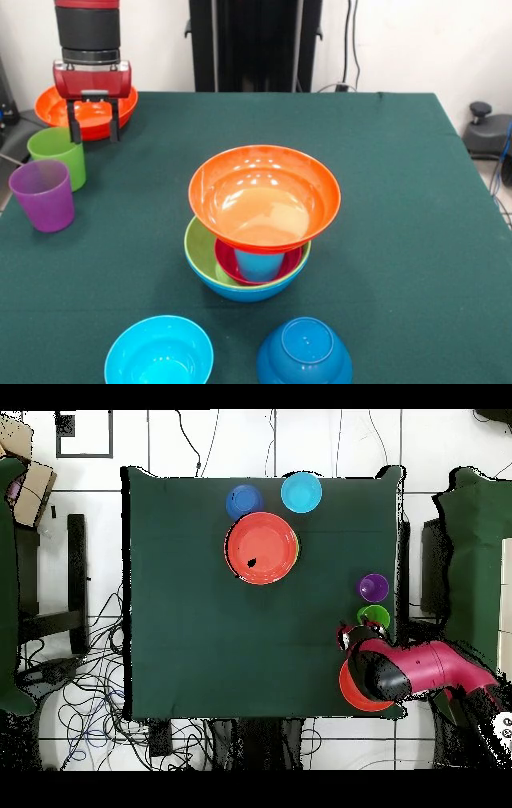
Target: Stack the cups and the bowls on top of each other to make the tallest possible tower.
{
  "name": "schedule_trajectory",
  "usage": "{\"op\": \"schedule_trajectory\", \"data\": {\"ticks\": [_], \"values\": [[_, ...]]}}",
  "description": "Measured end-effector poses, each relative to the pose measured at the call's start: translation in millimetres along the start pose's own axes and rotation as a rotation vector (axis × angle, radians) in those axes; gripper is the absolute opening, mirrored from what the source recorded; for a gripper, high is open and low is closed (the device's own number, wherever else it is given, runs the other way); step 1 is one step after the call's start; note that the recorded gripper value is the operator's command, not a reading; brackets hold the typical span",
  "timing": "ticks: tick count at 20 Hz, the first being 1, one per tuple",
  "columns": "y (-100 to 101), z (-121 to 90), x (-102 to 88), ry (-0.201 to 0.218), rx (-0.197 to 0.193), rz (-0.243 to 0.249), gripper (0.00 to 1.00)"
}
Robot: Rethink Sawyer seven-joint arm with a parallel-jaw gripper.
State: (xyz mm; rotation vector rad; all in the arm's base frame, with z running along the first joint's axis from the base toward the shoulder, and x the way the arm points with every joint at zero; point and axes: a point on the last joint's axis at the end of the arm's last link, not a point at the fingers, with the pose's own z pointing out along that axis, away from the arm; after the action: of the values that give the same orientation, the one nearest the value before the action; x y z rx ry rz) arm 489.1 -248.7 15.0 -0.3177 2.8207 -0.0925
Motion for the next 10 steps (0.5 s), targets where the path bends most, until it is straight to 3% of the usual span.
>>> {"op": "schedule_trajectory", "data": {"ticks": [10], "values": [[-9,0,10.2,0.004,0.003,0.027,1.0]]}}
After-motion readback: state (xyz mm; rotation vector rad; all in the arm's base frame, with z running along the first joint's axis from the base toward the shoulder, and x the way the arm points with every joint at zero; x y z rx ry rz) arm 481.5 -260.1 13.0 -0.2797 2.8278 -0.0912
